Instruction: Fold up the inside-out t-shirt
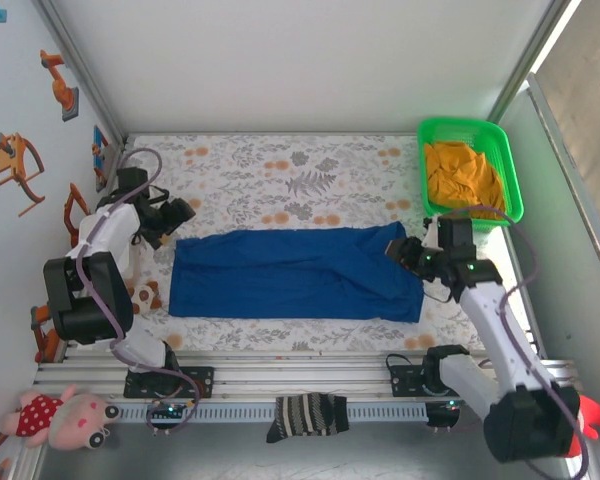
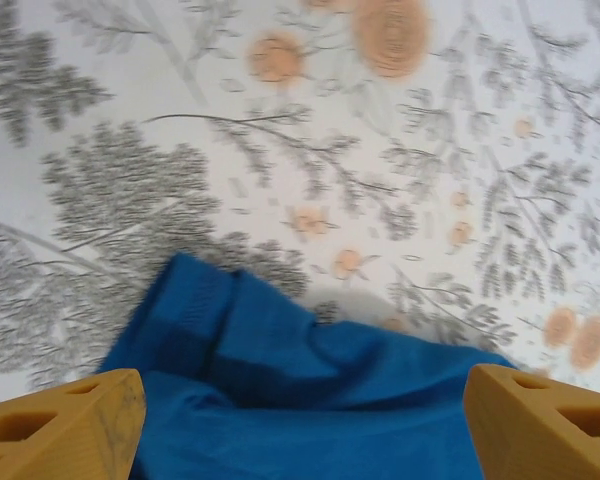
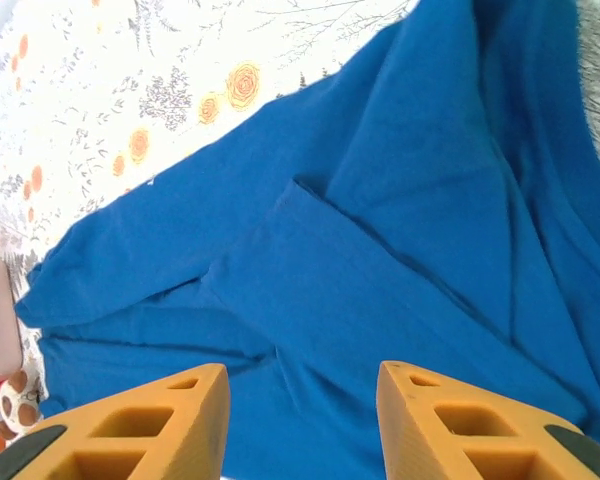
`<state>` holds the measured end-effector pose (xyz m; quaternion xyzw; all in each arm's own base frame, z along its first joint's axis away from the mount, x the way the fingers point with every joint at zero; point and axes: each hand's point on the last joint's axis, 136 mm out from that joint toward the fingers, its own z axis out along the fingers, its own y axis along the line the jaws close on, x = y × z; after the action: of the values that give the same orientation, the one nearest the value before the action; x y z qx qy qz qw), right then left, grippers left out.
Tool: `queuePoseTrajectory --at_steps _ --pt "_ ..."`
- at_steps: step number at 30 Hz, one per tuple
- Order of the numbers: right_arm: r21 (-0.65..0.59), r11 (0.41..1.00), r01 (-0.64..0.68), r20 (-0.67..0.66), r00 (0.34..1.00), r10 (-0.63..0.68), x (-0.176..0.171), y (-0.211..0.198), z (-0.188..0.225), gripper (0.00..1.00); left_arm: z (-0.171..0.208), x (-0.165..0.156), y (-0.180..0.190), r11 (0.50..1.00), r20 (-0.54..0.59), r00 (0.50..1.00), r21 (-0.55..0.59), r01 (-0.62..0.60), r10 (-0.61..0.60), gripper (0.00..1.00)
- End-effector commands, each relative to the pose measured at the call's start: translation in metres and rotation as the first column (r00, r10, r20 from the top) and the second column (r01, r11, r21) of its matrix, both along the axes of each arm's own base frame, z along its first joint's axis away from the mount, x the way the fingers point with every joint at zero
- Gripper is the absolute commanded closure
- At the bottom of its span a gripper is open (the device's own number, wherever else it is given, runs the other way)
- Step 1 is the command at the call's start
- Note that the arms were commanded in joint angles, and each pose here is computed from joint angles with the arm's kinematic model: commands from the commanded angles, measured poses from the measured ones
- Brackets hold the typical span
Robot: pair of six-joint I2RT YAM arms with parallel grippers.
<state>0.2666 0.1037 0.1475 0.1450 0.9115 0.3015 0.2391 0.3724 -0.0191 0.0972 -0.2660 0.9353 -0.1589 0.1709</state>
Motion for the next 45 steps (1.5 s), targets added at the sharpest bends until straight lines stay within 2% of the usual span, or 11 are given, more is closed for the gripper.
queuePoseTrajectory --at_steps 1,5,9,19,21,22,25,26,36,40,45 --pt "-0.020 0.991 -0.136 0.061 0.989 0.137 0.038 0.028 0.001 0.58 -0.003 0.004 -0.021 0.999 -0.018 0.999 -0.034 0.033 -0.034 0.17" --pt "-0.100 0.963 -0.252 -0.006 0.968 0.253 0.065 0.057 -0.026 0.57 -0.024 0.005 -0.033 0.998 -0.065 0.996 -0.020 0.058 -0.060 0.16" --pt "-0.192 0.945 -0.266 -0.061 0.964 0.259 0.085 0.059 -0.055 0.57 -0.047 0.000 -0.033 0.998 -0.116 0.991 -0.007 0.059 -0.060 0.15" --pt "-0.167 0.925 -0.341 -0.147 0.936 0.319 0.094 0.079 -0.096 0.56 -0.073 0.000 -0.030 0.998 -0.164 0.985 0.014 0.056 -0.053 0.15" --pt "-0.155 0.922 -0.353 -0.155 0.931 0.331 0.092 0.083 -0.100 0.59 -0.075 0.001 -0.030 0.998 -0.168 0.984 0.015 0.057 -0.054 0.15" --pt "-0.152 0.922 -0.357 -0.158 0.929 0.333 0.091 0.083 -0.101 0.64 -0.076 0.002 -0.030 0.998 -0.172 0.984 0.013 0.056 -0.053 0.15" --pt "-0.141 0.920 -0.365 -0.161 0.926 0.343 0.086 0.084 -0.100 0.94 -0.078 0.002 -0.031 0.999 -0.174 0.983 0.010 0.054 -0.051 0.15" --pt "-0.138 0.921 -0.364 -0.158 0.926 0.342 0.084 0.083 -0.098 1.00 -0.078 0.003 -0.031 0.999 -0.171 0.984 0.010 0.053 -0.050 0.15" --pt "-0.078 0.934 -0.348 -0.051 0.937 0.345 0.057 0.090 -0.038 1.00 -0.078 0.006 -0.033 0.999 -0.164 0.985 -0.004 0.048 -0.048 0.15" --pt "-0.088 0.927 -0.365 -0.055 0.931 0.361 0.027 0.099 -0.032 1.00 -0.076 0.007 -0.033 0.999 -0.157 0.986 -0.006 0.047 -0.047 0.15" --pt "-0.106 0.931 -0.350 -0.088 0.936 0.341 -0.024 0.105 -0.043 1.00 -0.073 0.008 -0.035 0.999 -0.150 0.988 -0.014 0.045 -0.046 0.15"
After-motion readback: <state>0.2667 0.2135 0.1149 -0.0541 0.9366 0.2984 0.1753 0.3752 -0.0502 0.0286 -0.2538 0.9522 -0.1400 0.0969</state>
